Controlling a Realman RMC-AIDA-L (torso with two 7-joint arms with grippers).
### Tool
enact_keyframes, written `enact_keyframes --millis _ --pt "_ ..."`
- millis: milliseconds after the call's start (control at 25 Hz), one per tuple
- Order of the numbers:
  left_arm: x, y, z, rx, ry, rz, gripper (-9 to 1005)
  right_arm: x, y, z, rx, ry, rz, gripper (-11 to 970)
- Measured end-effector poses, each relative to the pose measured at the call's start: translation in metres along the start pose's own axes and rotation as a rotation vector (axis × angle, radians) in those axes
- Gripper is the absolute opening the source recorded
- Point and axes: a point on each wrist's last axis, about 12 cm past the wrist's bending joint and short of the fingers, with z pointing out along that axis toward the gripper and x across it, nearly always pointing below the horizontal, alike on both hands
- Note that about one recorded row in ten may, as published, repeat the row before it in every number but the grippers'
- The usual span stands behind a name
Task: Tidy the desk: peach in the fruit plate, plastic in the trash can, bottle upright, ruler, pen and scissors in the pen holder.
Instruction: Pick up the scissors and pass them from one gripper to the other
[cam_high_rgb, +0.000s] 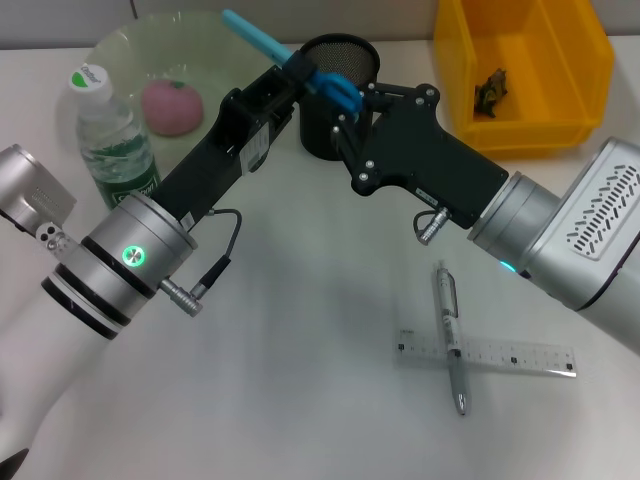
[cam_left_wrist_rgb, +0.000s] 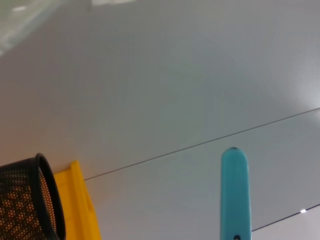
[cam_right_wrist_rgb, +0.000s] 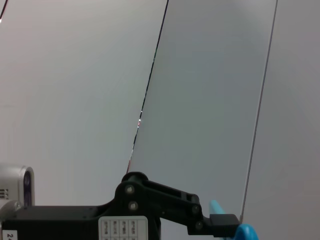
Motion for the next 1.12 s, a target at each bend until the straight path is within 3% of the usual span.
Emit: enact_keyframes --millis 280,760,1120 --pt "0.002 -0.0003 0.0024 -0.006 0.007 -0.001 259 0.0003 -0.0005 -0.0004 0.001 0.002 -0.001 66" --pt "0.0036 -0.0029 0.0027 0.014 0.011 0.019 259 0.0005 0.0 -0.0019 0.002 0.001 0.001 72" --pt "0.0054 -0.0043 0.0046 0.023 0.022 0.032 338 0.0013 0.0 -0.002 0.001 0.008 -0.001 77"
